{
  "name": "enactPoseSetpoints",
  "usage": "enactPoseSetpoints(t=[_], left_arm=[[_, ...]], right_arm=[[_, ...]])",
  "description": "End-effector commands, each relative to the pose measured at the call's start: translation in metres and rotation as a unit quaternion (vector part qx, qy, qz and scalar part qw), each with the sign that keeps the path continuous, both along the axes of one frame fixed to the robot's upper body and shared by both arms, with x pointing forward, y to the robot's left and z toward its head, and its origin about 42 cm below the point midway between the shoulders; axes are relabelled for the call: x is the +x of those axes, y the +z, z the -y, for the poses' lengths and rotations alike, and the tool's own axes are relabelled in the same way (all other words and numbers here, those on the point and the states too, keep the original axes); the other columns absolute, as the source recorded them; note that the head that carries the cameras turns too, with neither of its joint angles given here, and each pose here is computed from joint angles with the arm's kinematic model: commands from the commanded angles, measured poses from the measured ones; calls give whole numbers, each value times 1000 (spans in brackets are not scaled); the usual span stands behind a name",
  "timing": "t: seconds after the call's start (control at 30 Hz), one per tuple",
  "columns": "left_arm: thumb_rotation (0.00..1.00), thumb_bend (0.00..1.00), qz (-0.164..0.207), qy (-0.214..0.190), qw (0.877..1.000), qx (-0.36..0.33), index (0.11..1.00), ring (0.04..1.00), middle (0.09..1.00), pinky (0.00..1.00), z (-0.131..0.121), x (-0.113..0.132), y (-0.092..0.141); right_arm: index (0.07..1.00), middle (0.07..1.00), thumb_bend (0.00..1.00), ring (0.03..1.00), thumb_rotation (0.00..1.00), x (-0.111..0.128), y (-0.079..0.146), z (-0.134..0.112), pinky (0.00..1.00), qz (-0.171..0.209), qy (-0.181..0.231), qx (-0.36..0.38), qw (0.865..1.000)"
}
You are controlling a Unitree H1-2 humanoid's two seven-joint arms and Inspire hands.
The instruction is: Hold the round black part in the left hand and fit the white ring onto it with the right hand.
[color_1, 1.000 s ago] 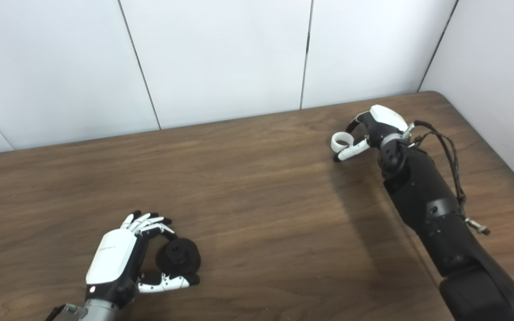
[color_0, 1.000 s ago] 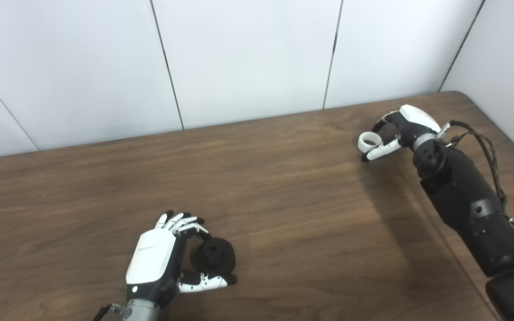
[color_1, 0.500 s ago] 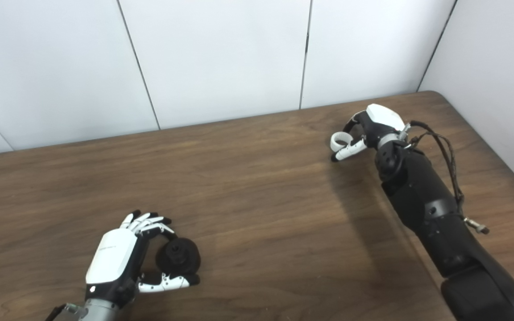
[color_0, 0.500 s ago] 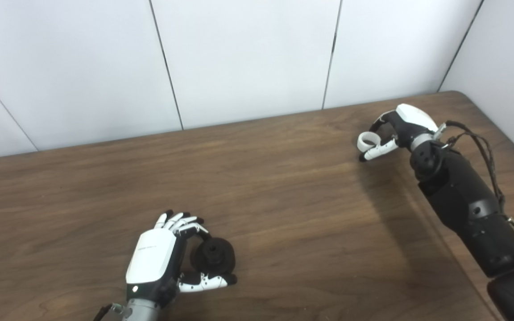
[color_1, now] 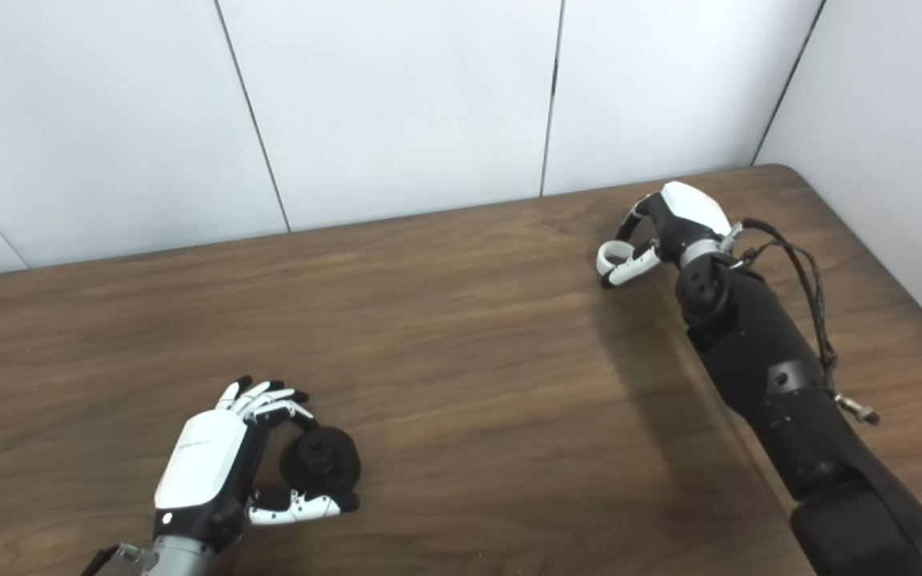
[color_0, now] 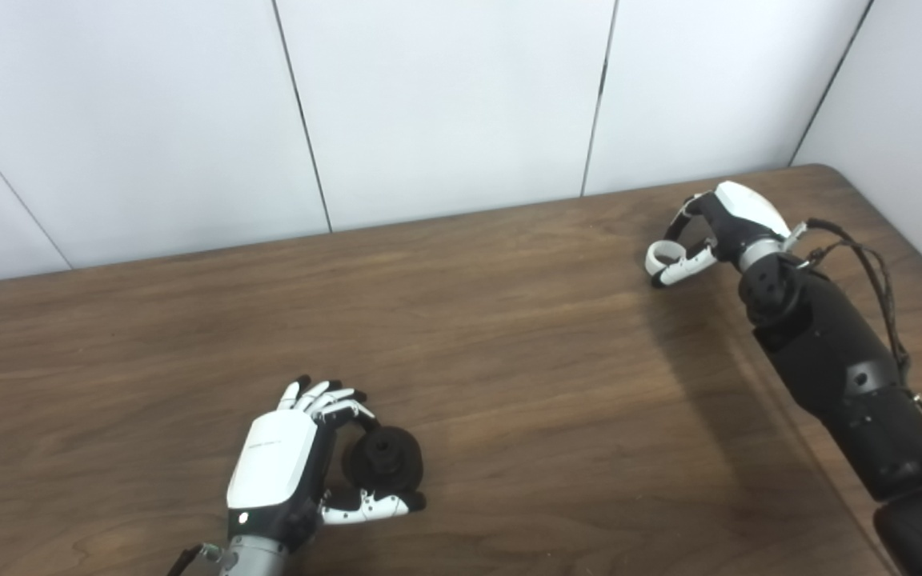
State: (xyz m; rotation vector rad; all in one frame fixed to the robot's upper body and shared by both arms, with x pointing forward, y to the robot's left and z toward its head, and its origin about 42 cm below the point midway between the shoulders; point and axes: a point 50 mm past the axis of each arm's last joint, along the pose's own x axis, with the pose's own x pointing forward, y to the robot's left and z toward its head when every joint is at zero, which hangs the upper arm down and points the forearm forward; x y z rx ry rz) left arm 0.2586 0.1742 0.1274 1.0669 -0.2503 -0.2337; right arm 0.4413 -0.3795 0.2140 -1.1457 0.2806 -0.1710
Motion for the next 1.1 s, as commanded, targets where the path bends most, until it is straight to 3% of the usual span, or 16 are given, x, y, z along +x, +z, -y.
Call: enactPoseSetpoints(t=[0.0,0.4,0.53,0.8,0.93,1.07], left_arm=[[51,523,24,0,1000,-2,484,879,781,976,0,2,11],[50,523,26,2,1000,-2,484,883,784,976,1,1,13],[50,523,26,2,1000,-1,484,883,783,976,2,1,12],[50,523,23,-1,1000,-2,484,881,784,977,4,1,12],[50,523,24,-5,1000,-4,484,877,780,973,6,1,10],[51,523,23,-7,1000,-1,484,878,782,974,9,1,10]], right_arm=[[484,841,523,1000,130,4,25,6,915,42,2,-14,999],[485,855,522,1000,128,5,22,8,901,26,4,-21,999],[485,859,522,1000,128,4,23,7,943,25,12,-27,999],[487,827,522,988,132,-2,38,-3,900,31,46,-40,998],[487,873,522,999,132,-5,45,-15,945,35,60,-32,997],[486,851,522,992,130,-10,56,-32,995,38,98,-40,994]])
